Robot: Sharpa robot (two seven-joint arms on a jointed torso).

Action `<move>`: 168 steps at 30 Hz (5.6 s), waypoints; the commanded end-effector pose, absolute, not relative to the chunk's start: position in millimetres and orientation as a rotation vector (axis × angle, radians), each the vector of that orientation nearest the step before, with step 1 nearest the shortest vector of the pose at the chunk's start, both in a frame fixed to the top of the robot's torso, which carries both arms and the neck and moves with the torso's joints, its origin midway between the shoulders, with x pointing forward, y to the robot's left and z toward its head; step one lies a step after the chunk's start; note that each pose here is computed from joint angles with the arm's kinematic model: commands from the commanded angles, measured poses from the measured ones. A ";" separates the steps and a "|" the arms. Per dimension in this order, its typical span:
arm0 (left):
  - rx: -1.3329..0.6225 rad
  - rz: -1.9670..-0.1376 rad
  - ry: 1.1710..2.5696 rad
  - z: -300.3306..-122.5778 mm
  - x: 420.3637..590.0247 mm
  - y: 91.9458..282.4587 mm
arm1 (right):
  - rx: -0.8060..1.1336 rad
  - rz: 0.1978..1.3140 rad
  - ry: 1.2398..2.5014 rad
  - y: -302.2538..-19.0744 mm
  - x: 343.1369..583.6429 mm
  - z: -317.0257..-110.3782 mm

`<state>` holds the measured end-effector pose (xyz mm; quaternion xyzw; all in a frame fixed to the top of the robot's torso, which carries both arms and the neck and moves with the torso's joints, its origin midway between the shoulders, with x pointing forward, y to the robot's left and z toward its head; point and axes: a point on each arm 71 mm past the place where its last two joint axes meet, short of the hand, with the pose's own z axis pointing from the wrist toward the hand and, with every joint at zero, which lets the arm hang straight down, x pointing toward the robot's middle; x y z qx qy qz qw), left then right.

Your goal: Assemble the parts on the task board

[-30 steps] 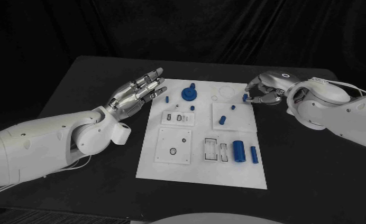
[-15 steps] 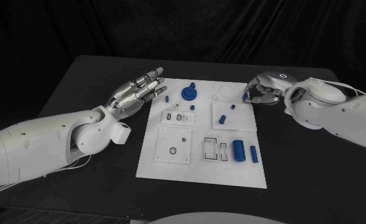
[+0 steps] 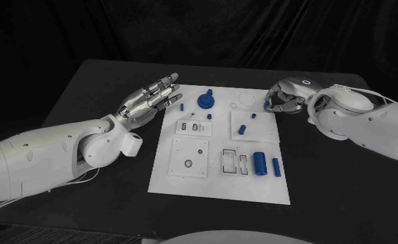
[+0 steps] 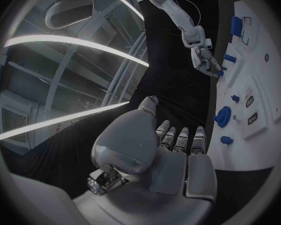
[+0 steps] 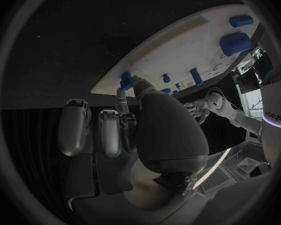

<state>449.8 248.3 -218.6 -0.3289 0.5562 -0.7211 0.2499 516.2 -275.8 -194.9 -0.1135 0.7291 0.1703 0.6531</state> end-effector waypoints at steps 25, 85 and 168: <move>-0.901 -1.984 1.516 -218.2 447.7 248.9 | -0.266 0.482 1.496 -261.4 502.1 -178.2; -0.900 -1.989 1.536 -219.6 449.4 243.3 | -0.468 0.742 1.633 -101.9 471.3 -211.1; 0.012 -1.327 1.717 -147.6 482.7 212.9 | -0.365 0.749 1.013 -222.6 455.3 -85.2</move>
